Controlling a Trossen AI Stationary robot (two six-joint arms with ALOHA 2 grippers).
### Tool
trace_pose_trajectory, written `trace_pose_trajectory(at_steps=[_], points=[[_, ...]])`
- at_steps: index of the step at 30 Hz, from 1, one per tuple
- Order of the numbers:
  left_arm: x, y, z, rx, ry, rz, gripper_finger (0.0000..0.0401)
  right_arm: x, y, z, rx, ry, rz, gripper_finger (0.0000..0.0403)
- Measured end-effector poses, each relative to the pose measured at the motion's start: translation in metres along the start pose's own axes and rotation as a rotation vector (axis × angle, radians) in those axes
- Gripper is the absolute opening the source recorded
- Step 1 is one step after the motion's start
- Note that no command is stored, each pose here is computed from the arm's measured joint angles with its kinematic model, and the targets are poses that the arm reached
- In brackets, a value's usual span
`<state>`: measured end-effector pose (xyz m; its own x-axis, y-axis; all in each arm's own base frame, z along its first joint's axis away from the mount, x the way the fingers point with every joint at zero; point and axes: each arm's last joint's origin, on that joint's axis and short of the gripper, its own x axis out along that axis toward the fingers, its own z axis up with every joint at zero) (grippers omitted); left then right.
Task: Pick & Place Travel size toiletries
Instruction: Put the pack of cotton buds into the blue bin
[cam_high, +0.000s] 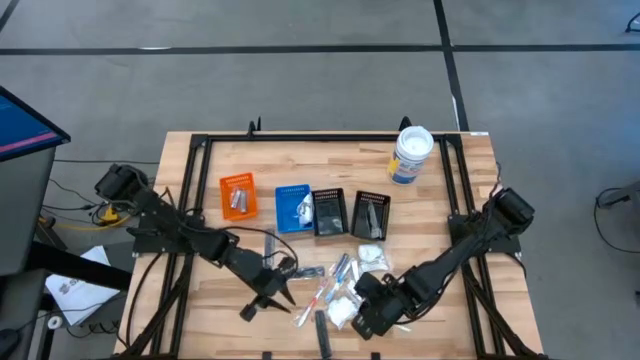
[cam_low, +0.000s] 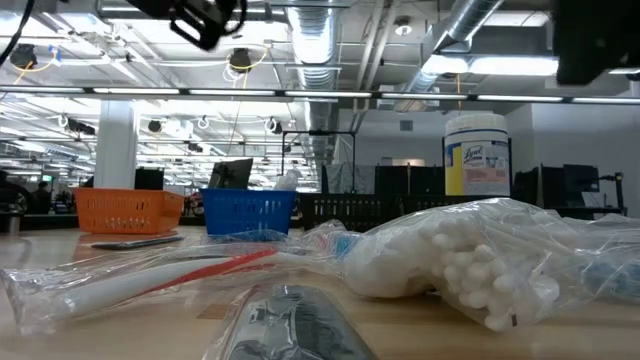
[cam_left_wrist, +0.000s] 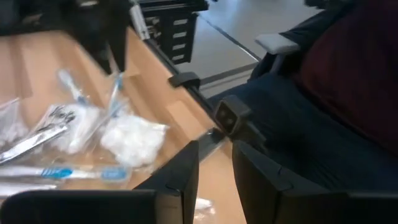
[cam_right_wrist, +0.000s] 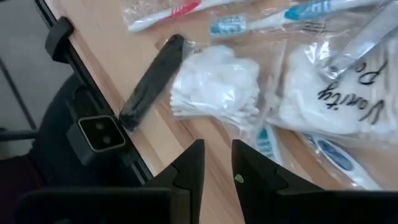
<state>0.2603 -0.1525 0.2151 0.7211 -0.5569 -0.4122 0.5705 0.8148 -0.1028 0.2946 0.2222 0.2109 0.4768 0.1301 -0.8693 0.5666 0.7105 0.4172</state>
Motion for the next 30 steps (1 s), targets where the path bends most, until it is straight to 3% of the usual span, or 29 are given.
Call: trace_pose_trajectory(at_steps=[4, 11, 17, 23, 30], points=[[-0.006, -0.012, 0.001, 0.042, -0.016, 0.005, 0.0090, 0.011, -0.013, -0.002, 0.070, 0.018, -0.028, 0.0091], [-0.019, -0.014, -0.004, 0.048, -0.038, 0.065, 0.0090, 0.028, -0.018, -0.011, 0.116, 0.038, 0.125, 0.0148], [-0.021, -0.014, -0.002, 0.053, -0.055, 0.088, 0.0090, 0.036, -0.033, -0.015, 0.146, 0.049, 0.081, 0.0187], [-0.021, -0.013, -0.002, 0.055, -0.057, 0.091, 0.0090, 0.040, -0.041, -0.018, 0.158, 0.051, 0.051, 0.0185], [-0.021, -0.013, -0.001, 0.055, -0.062, 0.091, 0.0090, 0.044, -0.039, -0.009, 0.147, 0.020, 0.085, 0.0147]])
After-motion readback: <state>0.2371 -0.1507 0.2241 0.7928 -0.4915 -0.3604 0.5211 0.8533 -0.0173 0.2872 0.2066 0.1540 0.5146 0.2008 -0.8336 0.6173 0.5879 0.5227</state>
